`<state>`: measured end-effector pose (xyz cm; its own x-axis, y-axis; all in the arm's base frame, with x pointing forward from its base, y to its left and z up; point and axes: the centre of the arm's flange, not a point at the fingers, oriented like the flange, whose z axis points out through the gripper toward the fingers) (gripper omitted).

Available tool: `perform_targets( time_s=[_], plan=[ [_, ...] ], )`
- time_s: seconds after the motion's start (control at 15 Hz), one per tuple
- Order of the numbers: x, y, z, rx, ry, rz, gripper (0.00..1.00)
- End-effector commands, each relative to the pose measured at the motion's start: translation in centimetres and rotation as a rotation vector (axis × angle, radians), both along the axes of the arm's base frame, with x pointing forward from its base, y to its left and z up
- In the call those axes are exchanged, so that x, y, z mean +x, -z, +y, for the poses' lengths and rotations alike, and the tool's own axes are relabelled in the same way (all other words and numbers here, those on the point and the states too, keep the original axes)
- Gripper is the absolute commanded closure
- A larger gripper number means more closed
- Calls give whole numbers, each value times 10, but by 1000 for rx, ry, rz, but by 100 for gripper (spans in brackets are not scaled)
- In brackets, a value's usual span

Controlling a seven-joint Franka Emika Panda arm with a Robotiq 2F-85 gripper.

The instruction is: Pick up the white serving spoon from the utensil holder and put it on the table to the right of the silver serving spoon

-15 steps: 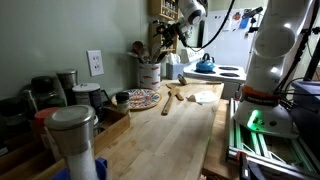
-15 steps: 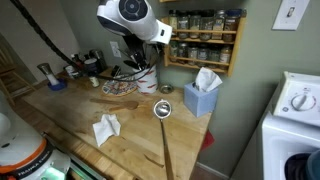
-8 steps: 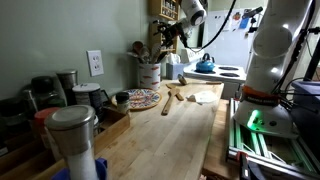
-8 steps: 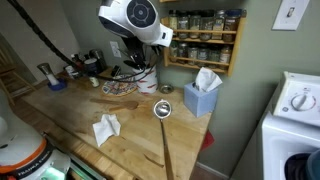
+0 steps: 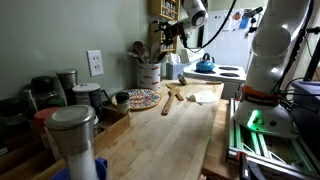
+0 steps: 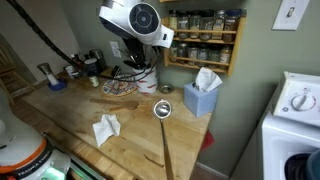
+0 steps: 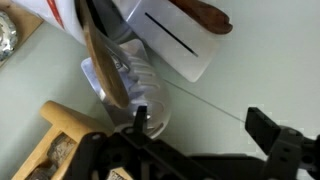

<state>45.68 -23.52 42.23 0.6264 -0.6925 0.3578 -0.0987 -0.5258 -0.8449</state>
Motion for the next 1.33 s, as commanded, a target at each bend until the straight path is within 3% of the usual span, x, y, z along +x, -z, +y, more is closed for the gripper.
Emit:
perform_targets(
  time_s=[0.0,0.8,0.87,1.0,1.27],
  plan=[
    [-4,2,-7,53,-22,-65,0],
    [20,23,12,74,-38,-19,3],
    [21,23,11,77,-34,-18,21],
    [22,23,8,82,-30,-17,30],
    [18,23,1,84,-20,-19,60]
  ],
)
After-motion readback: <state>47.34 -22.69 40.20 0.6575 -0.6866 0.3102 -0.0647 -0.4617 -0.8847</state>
